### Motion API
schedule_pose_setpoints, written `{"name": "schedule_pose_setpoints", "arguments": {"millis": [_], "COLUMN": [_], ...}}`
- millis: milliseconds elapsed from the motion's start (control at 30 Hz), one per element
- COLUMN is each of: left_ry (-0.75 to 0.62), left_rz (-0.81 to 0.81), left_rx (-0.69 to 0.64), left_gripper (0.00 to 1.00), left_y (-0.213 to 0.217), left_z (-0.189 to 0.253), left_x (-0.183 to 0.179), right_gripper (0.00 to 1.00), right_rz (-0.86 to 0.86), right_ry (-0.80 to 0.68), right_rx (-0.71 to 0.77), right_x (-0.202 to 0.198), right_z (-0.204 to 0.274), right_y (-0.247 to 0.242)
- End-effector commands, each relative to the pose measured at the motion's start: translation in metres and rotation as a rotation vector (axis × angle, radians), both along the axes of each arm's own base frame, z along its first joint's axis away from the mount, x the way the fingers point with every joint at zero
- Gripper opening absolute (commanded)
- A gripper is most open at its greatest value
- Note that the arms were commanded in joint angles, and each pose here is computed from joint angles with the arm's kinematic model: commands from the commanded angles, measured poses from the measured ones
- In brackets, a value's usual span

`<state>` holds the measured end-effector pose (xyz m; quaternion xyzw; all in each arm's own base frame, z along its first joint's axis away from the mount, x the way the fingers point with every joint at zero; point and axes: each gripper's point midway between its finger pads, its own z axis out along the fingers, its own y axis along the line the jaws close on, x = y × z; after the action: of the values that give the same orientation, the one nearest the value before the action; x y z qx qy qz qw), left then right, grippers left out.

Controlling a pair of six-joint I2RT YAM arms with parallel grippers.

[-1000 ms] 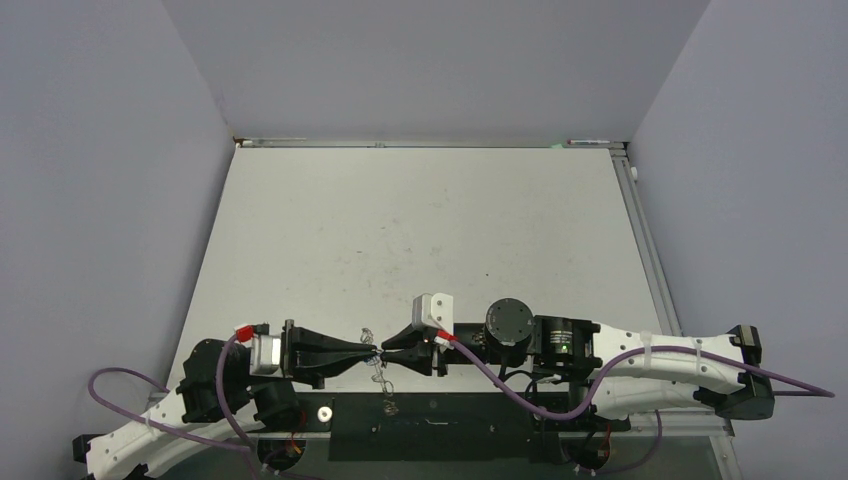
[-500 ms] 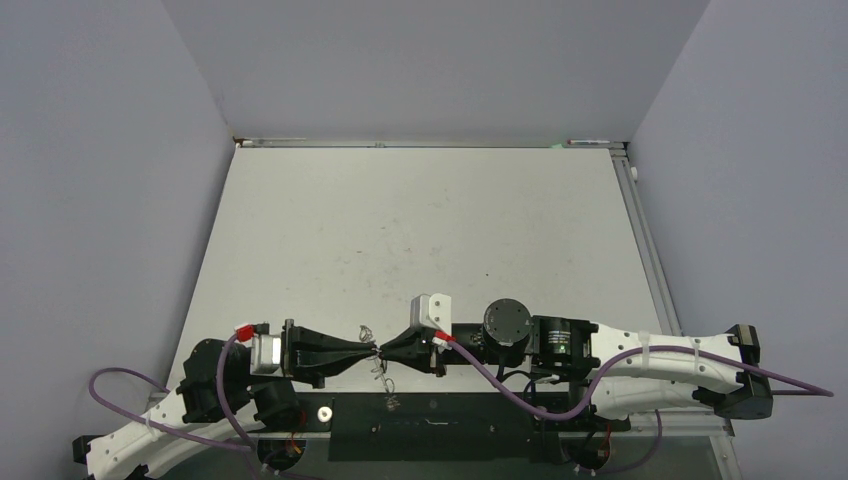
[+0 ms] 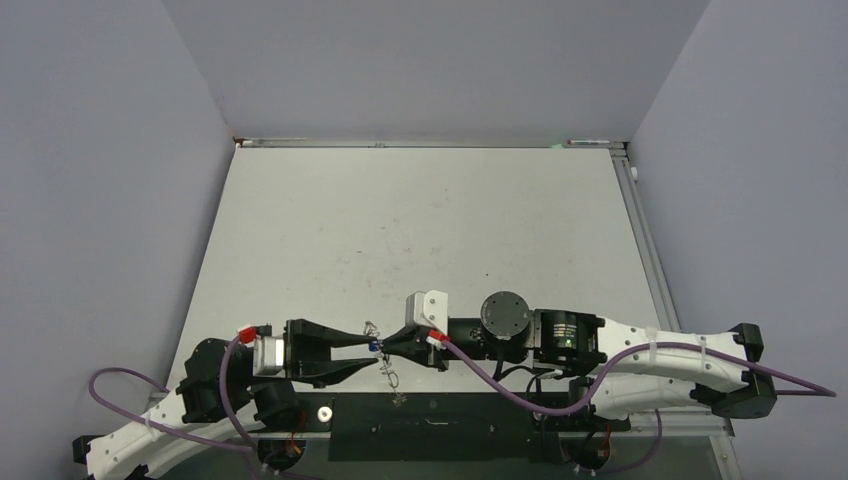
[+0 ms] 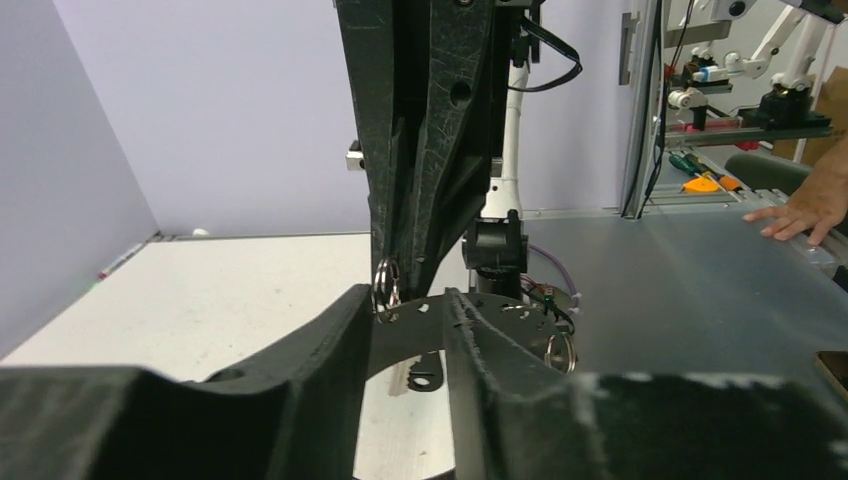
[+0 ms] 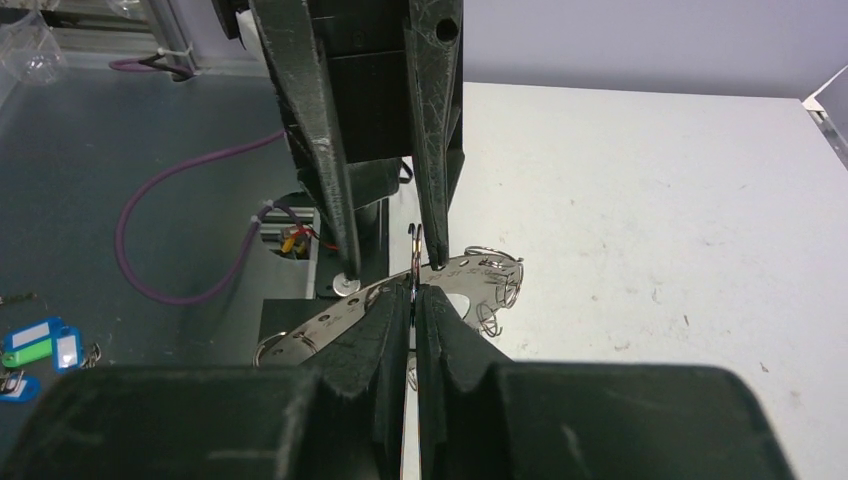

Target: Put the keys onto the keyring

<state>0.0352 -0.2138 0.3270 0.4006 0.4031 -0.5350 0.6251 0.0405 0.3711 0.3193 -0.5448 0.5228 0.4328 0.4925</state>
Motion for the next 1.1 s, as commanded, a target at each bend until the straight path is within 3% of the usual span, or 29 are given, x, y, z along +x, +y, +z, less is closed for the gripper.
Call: {"name": "schedule_pose_setpoints", "arguments": {"millis": [0, 100, 200, 633, 1067], "left_ry": [-0.03, -0.032, -0.056, -0.022, -0.028], "left_rz": [0.006, 0.027, 0.074, 0.101, 0.029], "left_rx": [-0.006, 0.049, 0.126, 0.449, 0.466], "left_gripper": [0.36, 0.48, 0.51, 0.33, 0.35], "left_y": [0.008, 0.012, 0.018, 0.019, -0.016], "left_z": [0.015, 0.014, 0.014, -0.006, -0.026], "left_x": [-0.003, -0.002, 0.004, 0.014, 0.019], "right_gripper": [0.05, 0.05, 0.05, 0.05, 0.05], "right_rz": [-0.018, -0.02, -0.021, -0.079, -0.042], "right_ry": [-0.048, -0.061, -0.076, -0.132, -0.132], "right_rx": [0.013, -0.043, -0.142, -0.494, -0.53], "right_x": [0.007, 0.008, 0.01, 0.023, 0.01], "right_z": [0.025, 0.019, 0.009, -0.019, -0.026], "right_y": [-0.001, -0.004, -0.007, -0.024, -0.02]}}
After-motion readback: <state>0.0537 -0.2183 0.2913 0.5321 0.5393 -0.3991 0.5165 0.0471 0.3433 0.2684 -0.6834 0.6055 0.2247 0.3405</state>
